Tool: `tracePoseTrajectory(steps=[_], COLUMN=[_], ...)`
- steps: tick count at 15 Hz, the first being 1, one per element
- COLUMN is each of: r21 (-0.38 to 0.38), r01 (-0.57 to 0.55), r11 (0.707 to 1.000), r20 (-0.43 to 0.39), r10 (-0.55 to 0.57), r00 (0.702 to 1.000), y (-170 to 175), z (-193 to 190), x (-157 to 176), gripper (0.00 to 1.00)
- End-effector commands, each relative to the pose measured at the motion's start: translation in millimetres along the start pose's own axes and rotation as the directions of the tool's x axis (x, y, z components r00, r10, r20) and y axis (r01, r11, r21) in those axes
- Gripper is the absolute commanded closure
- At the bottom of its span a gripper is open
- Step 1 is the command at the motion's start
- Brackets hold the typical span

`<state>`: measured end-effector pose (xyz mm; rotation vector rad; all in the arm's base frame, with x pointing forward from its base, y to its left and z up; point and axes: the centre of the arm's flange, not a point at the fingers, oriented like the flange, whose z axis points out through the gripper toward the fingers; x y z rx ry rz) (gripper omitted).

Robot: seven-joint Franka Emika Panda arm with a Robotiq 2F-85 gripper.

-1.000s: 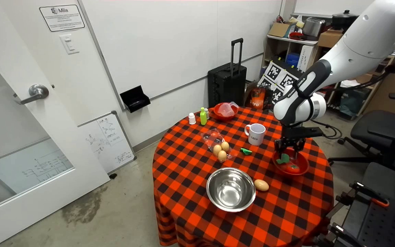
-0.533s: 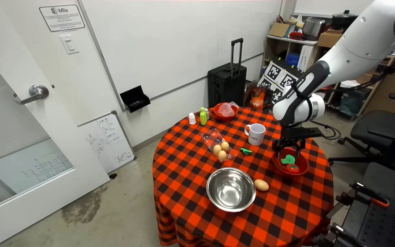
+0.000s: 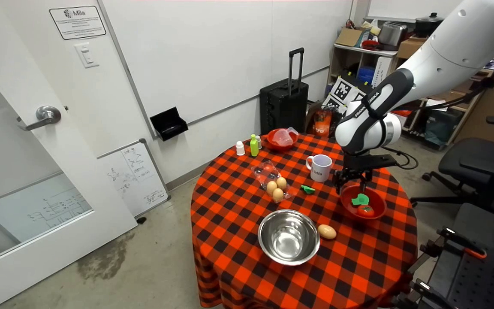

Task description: Move the plastic broccoli to the orange plate

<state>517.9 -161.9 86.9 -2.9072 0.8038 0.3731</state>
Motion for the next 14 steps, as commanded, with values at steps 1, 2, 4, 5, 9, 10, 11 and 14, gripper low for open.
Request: tracePoseTrajectory(steps=[1,2,4,5,9,10,11,14], r21=[0.02,0.03,0.051,0.061,0.069,0.073,0.072,0.072], r01=[0.197,0.248,0.346,0.393,0.446,0.454,0.453,0.45], r11=[0.98,0.968,0.937,0.917,0.893,0.888,0.888,0.89], r20=[-0.027,-0.024,-0.009,0.001,0.026,0.029,0.03,0.032], r10=[-0.196,-0.247,-0.346,-0.394,-0.448,-0.457,-0.456,-0.453], r00=[0.98,0.969,0.938,0.919,0.894,0.889,0.889,0.891], y=[-24.5,-32.7,-46.9,-53.2,-64.7,-66.4,-66.2,-64.2], z=[-29.4,-34.4,-39.9,-41.6,-37.0,-37.9,-37.3,-36.2], x=[-11.2,-10.0,-8.1,-7.8,-12.9,-12.9,-12.9,-12.6], gripper=[0.0,0.0,0.0,0.0,0.0,0.0,0.0,0.0])
